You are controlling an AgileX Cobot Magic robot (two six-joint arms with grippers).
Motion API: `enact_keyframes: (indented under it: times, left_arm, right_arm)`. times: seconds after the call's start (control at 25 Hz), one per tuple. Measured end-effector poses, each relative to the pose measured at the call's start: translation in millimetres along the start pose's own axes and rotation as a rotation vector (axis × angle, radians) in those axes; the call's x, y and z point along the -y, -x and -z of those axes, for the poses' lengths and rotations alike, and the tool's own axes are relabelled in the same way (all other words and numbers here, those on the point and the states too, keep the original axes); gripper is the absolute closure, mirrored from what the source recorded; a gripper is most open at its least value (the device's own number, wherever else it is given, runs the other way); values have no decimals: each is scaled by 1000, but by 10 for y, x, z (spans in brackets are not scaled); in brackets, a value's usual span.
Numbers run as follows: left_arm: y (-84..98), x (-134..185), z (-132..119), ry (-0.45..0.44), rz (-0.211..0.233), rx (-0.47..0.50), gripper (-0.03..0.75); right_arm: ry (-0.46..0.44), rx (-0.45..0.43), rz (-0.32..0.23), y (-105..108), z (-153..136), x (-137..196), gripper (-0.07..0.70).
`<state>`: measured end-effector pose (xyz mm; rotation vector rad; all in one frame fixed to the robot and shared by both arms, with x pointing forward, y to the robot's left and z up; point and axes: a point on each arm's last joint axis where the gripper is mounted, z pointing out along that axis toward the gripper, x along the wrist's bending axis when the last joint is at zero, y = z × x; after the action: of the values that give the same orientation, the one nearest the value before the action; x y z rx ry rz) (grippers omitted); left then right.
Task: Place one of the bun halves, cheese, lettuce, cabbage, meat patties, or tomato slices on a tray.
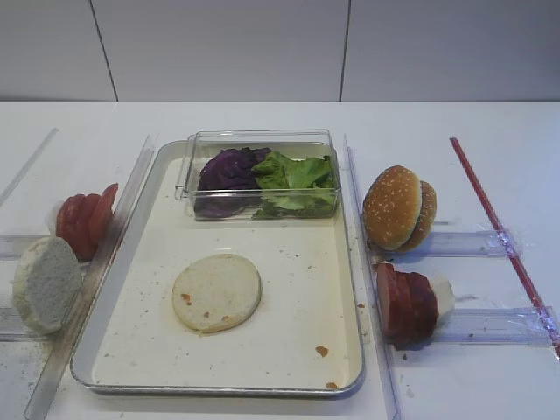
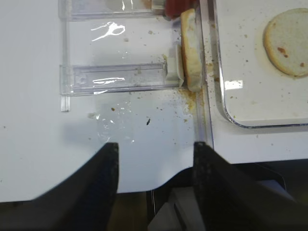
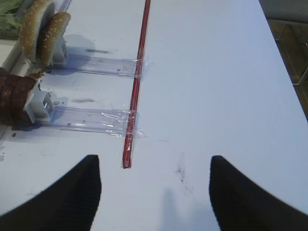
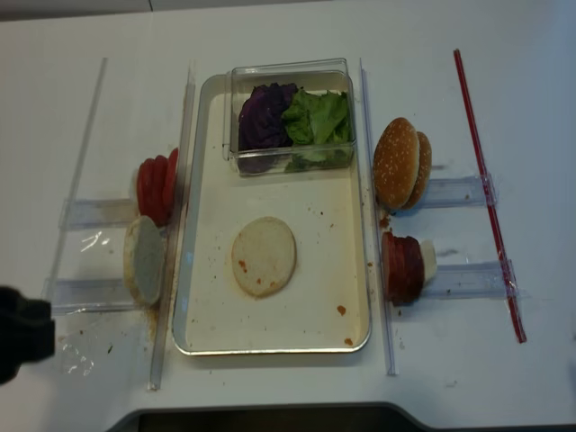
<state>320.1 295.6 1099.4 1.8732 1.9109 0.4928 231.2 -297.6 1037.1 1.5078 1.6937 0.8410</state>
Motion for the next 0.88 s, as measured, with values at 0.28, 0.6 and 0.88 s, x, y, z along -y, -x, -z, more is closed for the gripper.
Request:
enact_keyframes:
  times: [0.28,0.6,0.88]
  left_arm:
    - [-35,385,156,137,-7,12,377]
    - [-73,672,257,258,-44,6,377]
    - [-98,946,235,347,-46,10,377]
  right_arm:
    - [0,1,-1,1,0,0,125]
    - [0,1,-1,1,0,0,125]
    - [0,1,-1,1,0,0,125]
